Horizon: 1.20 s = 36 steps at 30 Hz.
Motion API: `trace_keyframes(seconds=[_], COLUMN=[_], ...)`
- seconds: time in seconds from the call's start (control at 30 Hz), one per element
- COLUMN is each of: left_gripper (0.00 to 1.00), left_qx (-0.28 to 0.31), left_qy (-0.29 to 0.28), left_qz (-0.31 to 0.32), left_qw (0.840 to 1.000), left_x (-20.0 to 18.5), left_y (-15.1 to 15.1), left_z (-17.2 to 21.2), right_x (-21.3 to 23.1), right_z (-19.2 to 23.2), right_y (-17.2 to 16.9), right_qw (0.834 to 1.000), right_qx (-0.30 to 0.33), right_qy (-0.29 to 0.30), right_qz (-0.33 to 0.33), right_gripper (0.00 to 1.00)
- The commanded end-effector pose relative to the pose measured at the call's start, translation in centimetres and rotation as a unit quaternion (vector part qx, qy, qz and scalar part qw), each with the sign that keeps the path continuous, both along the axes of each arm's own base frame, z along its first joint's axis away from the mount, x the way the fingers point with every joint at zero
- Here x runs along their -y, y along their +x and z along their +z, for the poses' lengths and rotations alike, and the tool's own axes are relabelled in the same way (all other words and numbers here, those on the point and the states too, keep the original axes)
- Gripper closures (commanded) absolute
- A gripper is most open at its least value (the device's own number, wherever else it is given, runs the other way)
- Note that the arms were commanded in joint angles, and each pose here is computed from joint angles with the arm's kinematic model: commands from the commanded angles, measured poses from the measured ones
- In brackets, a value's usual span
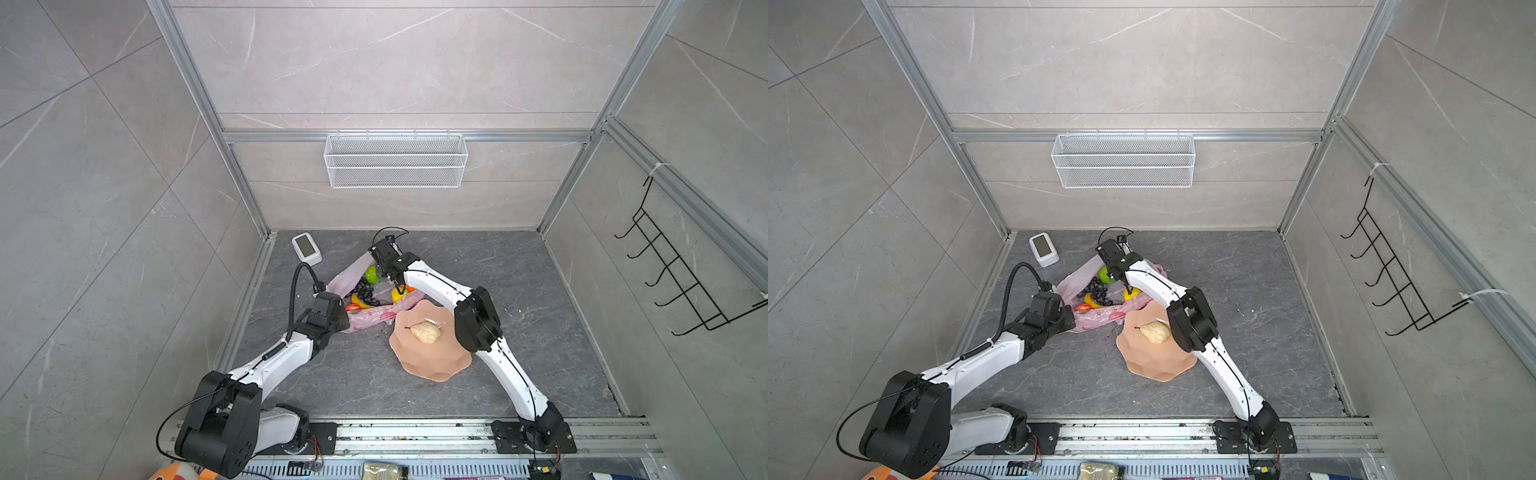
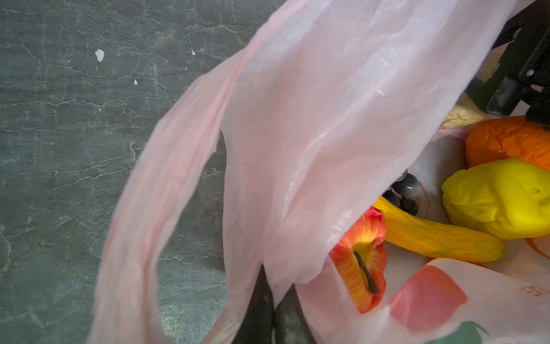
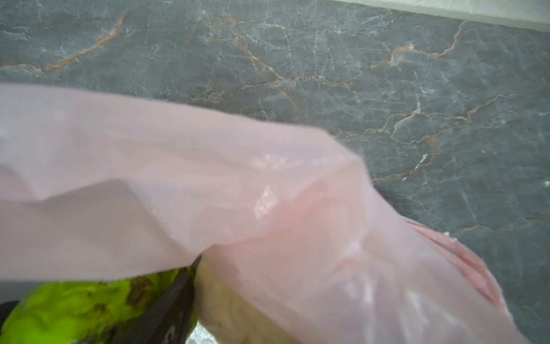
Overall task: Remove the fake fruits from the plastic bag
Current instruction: 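Grasp the cream pear beside the green fruit with the right gripper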
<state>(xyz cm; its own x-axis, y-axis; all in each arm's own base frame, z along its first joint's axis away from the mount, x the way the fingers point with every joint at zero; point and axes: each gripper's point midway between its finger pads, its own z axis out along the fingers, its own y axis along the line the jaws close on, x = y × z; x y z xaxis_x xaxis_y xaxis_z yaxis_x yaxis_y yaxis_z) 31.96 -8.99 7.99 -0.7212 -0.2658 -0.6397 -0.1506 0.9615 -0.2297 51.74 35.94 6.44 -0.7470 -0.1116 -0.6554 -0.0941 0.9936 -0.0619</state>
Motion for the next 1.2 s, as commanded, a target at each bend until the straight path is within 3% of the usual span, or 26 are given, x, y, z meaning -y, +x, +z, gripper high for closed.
trace_keyframes(seconds=[0.0,0.57,0.8,1.17], left_gripper=[1.0,1.0,1.0,1.0], left_qx=[0.022,0.023,0.021,0.021], left_qy=[0.01,0.009,0.011,0.013], left_qz=[0.001,0.002,0.003,0.005], left_qw=[1.0,1.0,1.0,1.0], left_x=[-0.3,-0.3,-0.3,-0.4], left_y=[0.4,0.4,0.4,0.4], left_z=[1.0,1.0,0.8,0.9], right_x=[0.3,0.5,-0.1,-0.8], right_z=[-2.1,-2.9,-0.9,2.5], right_y=[-0.5,0.4,0.0,-1.5], right_qw=[0.999,0.999,0.999,0.999], right_qx=[-0.029,-0.041,-0.031,-0.023], right_qy=[-0.016,-0.011,-0.009,0.021], right_qz=[0.009,0.003,0.018,0.039], right_gripper=[0.25,0.24,0.33,0.35])
